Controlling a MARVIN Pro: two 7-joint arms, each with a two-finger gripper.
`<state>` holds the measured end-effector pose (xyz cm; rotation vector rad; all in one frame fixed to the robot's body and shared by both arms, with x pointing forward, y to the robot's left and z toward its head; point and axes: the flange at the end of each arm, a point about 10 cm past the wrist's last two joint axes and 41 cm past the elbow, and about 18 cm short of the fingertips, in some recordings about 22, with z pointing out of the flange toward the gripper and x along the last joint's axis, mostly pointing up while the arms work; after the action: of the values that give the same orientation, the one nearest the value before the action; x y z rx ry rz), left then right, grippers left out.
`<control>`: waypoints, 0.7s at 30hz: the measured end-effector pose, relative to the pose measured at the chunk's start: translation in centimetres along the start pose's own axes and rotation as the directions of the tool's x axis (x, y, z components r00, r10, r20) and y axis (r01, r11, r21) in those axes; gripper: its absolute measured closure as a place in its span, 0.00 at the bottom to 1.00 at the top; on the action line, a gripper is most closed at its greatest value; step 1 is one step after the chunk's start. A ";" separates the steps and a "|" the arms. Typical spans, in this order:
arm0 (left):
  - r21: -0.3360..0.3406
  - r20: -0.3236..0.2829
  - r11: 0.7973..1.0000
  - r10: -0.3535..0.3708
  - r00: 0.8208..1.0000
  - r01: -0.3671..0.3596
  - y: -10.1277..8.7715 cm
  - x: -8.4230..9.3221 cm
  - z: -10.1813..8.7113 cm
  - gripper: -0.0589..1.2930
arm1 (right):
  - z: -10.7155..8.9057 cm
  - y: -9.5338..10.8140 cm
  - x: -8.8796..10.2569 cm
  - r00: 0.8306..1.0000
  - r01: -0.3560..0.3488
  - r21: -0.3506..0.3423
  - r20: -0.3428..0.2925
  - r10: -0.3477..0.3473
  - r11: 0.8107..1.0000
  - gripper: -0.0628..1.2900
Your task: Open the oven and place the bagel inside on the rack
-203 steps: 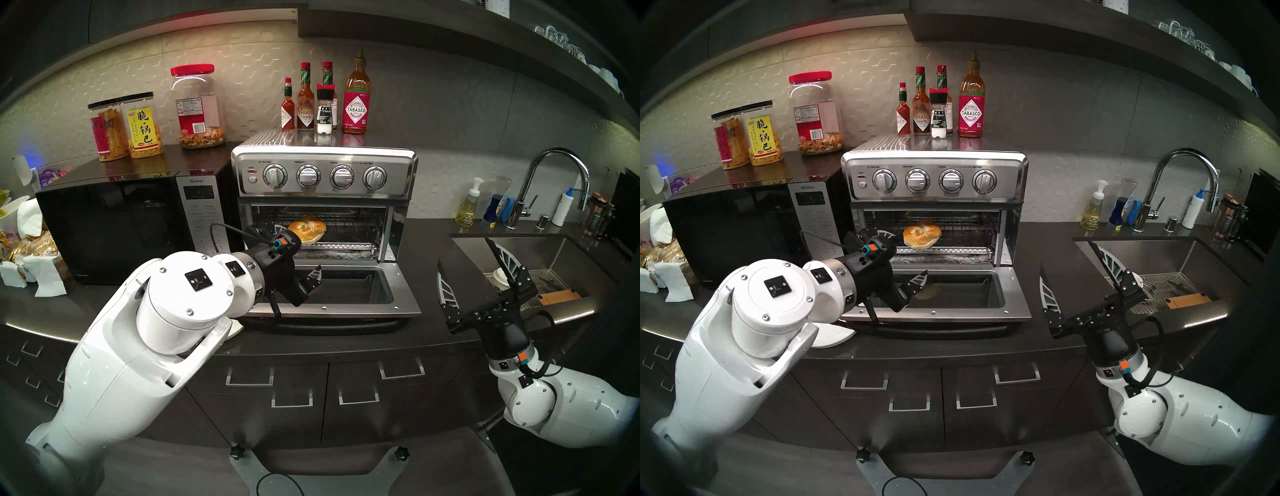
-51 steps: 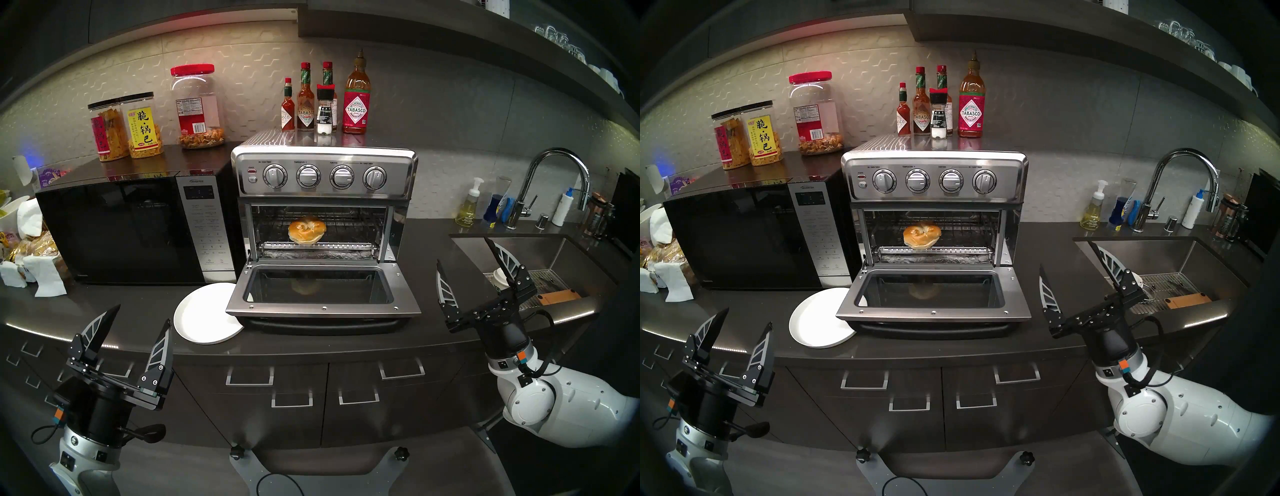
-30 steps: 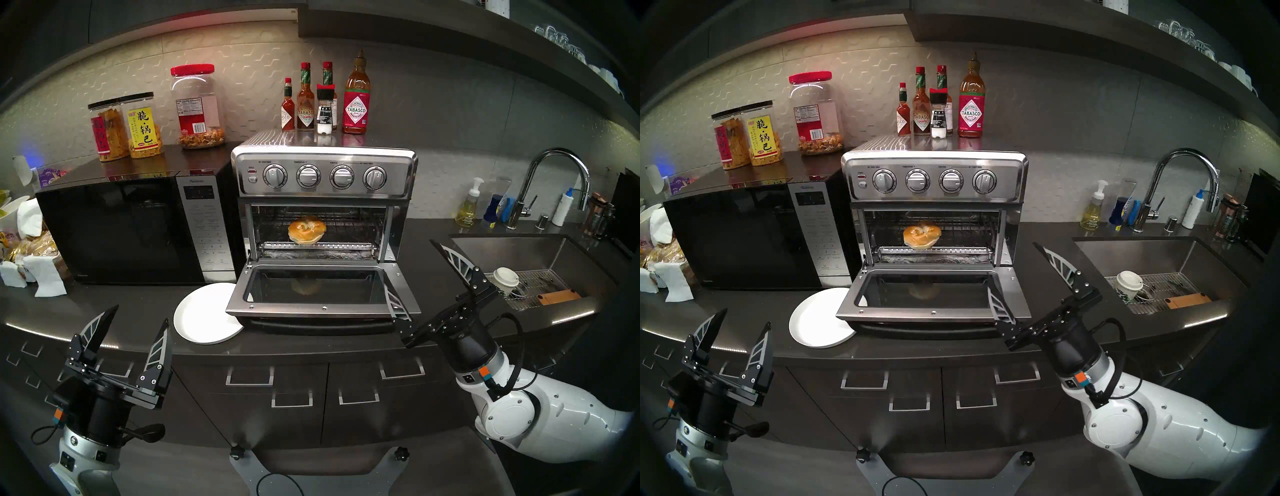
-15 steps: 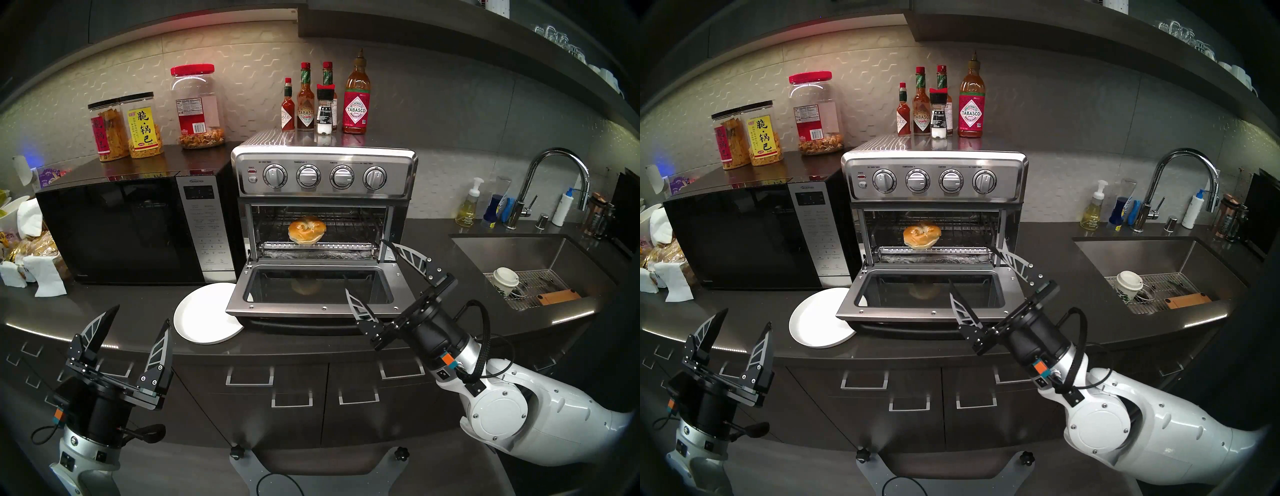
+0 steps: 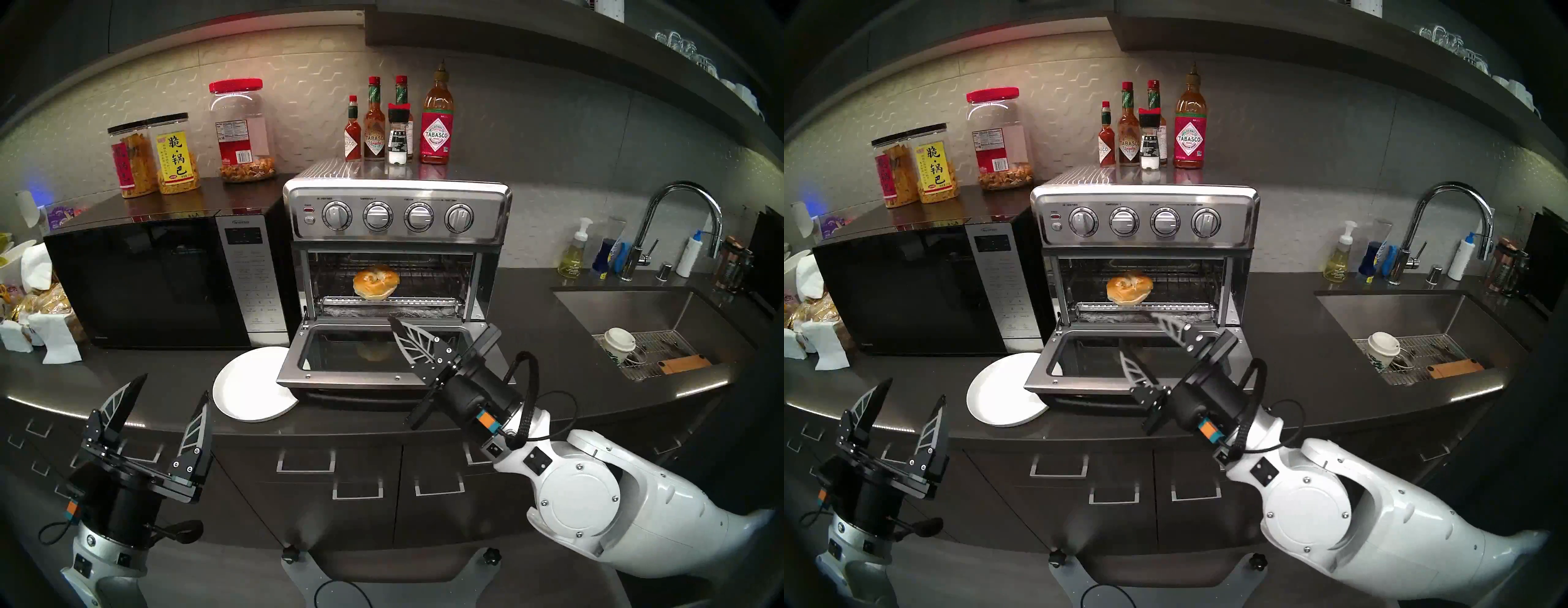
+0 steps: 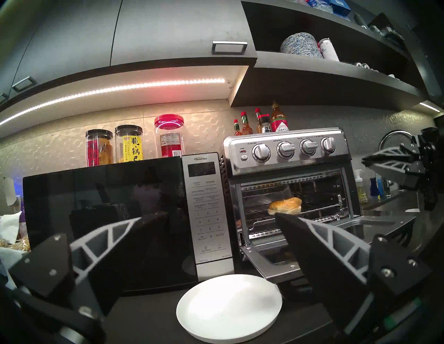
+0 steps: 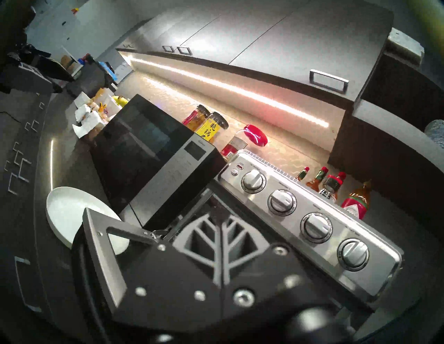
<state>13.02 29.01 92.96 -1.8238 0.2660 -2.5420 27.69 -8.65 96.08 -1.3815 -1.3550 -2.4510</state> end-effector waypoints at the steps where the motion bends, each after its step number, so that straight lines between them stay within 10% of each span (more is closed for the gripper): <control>1: 0.000 0.000 1.000 0.000 1.000 0.000 0.0 0.0 0.0 0.02 | 0.2 -0.1 0.1 1.000 -0.006 0.002 0.010 0.006 1.000 0.09; 3: 0.000 0.000 1.000 0.000 1.000 0.000 0.0 0.0 0.0 0.02 | 0.6 -0.4 0.2 0.999 -0.015 0.005 0.028 0.015 1.000 0.42; 5: 0.000 0.000 1.000 0.000 1.000 0.000 0.0 0.0 0.0 0.02 | 1.2 -0.7 0.4 0.998 -0.027 0.008 0.053 0.026 1.000 0.96; 21: 0.001 0.000 1.000 0.000 1.000 0.000 0.0 0.0 0.0 0.02 | 4.0 -2.5 2.3 0.980 -0.077 -0.001 0.182 0.076 0.997 0.97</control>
<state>12.98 29.05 92.97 -1.8238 0.2649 -2.5419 28.04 -3.48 97.00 -1.6589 -1.3122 -2.3195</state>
